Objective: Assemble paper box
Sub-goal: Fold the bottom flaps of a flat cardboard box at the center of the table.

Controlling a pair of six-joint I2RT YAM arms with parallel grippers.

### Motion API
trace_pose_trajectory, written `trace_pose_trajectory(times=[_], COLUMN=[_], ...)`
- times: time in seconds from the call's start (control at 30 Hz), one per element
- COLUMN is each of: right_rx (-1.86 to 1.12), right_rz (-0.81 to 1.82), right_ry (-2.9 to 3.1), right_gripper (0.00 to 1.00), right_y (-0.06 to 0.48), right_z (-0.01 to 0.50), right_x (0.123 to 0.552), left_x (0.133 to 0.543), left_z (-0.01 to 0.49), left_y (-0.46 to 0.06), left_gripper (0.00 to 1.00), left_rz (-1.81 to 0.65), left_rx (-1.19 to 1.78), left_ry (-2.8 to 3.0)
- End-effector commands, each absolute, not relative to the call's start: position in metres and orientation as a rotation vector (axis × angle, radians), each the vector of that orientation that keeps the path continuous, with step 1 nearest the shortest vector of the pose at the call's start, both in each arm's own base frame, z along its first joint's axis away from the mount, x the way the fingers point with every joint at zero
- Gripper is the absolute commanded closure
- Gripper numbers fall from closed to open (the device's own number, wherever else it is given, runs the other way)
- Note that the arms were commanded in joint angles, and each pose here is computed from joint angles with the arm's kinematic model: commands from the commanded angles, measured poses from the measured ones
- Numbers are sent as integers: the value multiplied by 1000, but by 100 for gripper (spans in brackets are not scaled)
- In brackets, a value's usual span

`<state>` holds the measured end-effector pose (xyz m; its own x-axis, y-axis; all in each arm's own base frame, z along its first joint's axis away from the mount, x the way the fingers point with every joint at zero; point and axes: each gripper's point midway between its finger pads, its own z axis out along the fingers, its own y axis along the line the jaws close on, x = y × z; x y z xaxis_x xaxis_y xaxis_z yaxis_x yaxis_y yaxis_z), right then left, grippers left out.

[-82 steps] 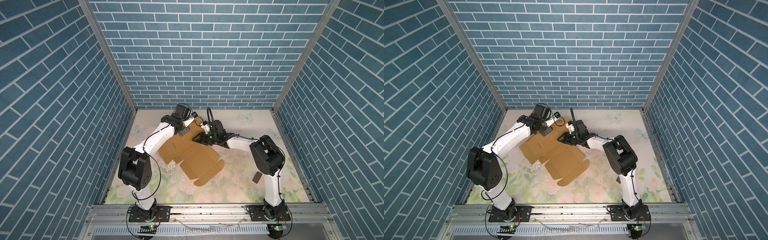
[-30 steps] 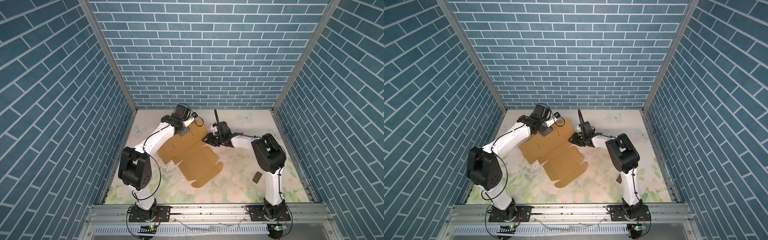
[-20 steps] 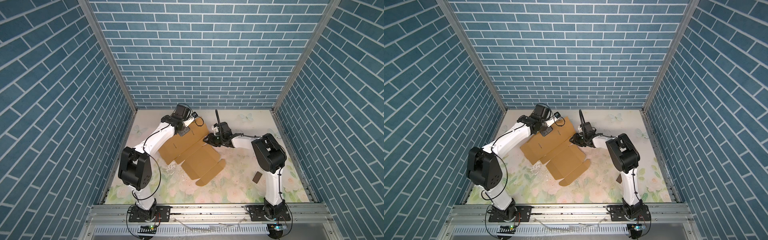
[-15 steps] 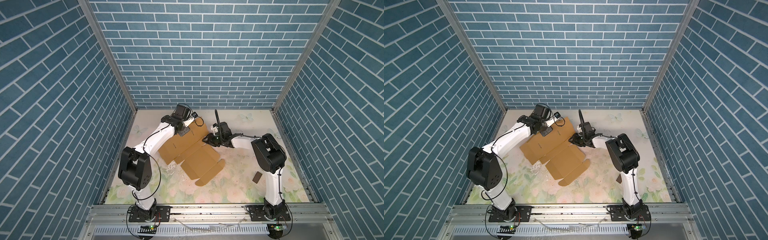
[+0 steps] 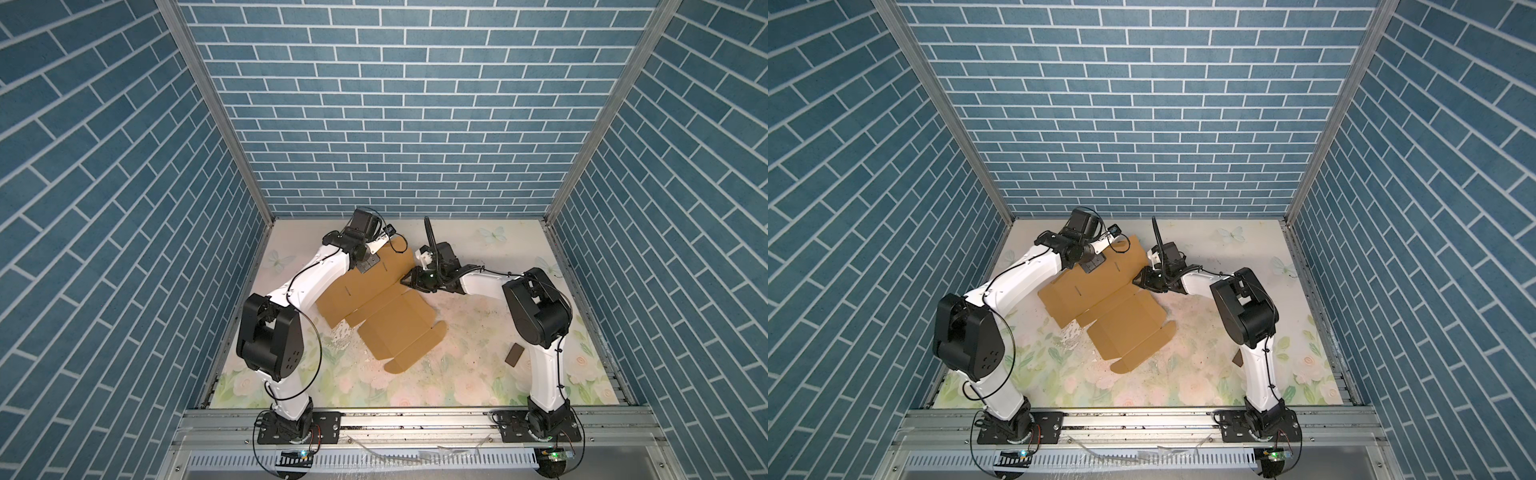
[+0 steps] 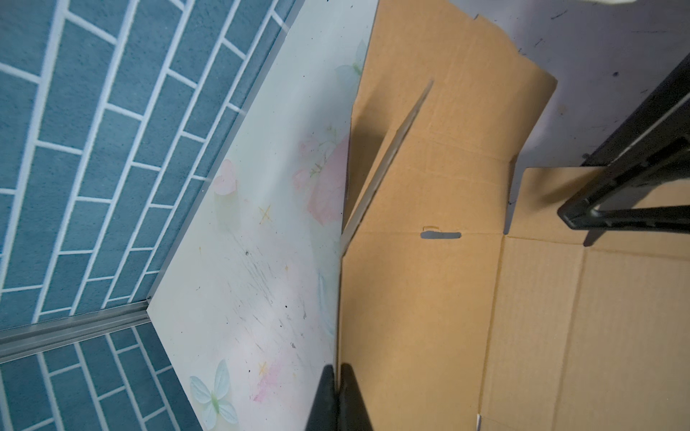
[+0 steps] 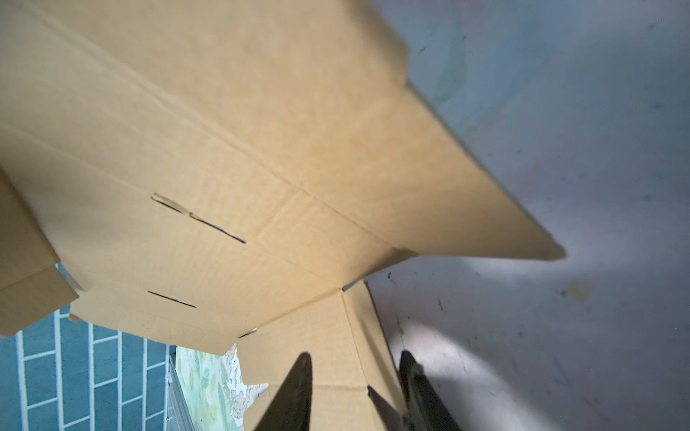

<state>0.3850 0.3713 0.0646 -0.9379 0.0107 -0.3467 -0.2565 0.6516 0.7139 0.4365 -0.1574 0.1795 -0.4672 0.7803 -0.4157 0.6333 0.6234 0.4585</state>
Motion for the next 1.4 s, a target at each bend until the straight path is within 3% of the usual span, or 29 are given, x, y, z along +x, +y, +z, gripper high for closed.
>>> trace_pose_trajectory(times=[0.0,0.83,1.37], right_rx=[-266,-311,-299], right_rz=[1189,1398,1345], right_ry=[2498,2487,2634], right_gripper=[61,63,62], right_y=[379,415,419], right_z=[83,92,44], right_x=[393,357,348], left_x=[433,433,433], left_z=[188,189,188], left_y=[-165,-165,-165], left_gripper=[100,100,100], left_rz=[286,284,287], left_rx=[1101,1088,1087], left_ry=[2230,2233,2228])
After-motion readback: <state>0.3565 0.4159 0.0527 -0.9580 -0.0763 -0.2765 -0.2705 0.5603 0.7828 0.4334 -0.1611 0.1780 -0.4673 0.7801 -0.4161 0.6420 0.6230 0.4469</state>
